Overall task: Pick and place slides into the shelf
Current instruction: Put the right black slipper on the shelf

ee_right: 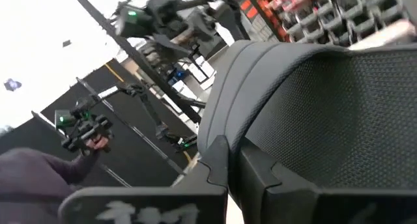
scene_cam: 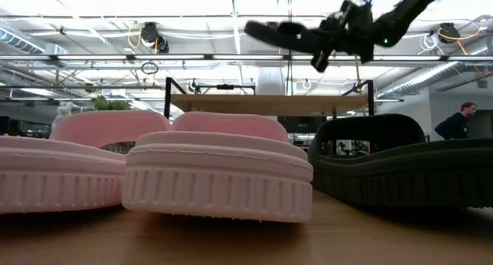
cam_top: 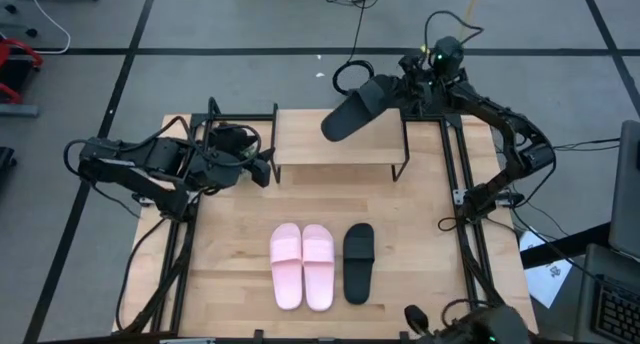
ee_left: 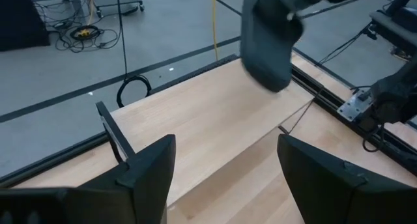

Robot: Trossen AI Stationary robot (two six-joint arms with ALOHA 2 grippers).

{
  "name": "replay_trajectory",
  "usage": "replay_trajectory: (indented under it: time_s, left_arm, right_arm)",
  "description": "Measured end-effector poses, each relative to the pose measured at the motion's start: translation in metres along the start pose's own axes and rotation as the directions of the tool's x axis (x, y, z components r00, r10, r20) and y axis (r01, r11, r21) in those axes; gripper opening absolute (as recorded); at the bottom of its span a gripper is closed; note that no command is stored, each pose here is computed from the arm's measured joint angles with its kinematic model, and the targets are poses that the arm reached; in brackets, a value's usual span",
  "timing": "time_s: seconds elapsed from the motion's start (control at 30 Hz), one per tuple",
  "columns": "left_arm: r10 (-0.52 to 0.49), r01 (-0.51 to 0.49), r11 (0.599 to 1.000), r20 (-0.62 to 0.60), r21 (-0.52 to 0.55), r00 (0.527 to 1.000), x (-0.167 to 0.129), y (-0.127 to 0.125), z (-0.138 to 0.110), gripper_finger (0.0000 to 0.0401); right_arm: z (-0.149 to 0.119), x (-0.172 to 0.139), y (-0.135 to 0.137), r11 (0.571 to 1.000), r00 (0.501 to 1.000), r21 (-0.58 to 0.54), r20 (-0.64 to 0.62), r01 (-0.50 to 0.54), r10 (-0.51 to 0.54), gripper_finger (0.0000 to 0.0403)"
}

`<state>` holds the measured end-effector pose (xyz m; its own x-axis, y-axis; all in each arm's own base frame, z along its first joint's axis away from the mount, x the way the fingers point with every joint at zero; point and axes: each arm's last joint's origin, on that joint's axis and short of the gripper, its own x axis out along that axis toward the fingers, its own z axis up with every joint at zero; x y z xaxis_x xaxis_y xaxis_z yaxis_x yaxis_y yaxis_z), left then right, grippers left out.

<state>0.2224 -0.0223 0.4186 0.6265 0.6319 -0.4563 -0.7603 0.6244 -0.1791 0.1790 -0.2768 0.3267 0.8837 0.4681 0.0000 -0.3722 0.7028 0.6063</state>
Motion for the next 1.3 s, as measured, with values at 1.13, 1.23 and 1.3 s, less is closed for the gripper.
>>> replay_trajectory:
  time_s: [1.13,1.23,1.3]
  left_arm:
    - [-0.226,0.231,0.969,-0.063,0.087,0.972,0.07,0.012,0.042,0.0271]
    - [-0.241,0.248,0.962,-0.073,0.112,0.968,0.07,0.012,0.041,0.0271]
    - [-0.266,0.274,0.954,-0.081,0.123,0.961,0.068,0.012,0.042,0.0271]
  right_arm:
    - [0.021,0.053,0.033,0.991,0.986,-0.016,-0.099,-0.133,0.13,0.0003]
    - [0.017,0.067,0.034,0.986,0.978,0.023,-0.125,-0.163,0.165,0.0003]
    - [0.013,0.076,0.035,0.982,0.972,0.048,-0.142,-0.181,0.187,0.0003]
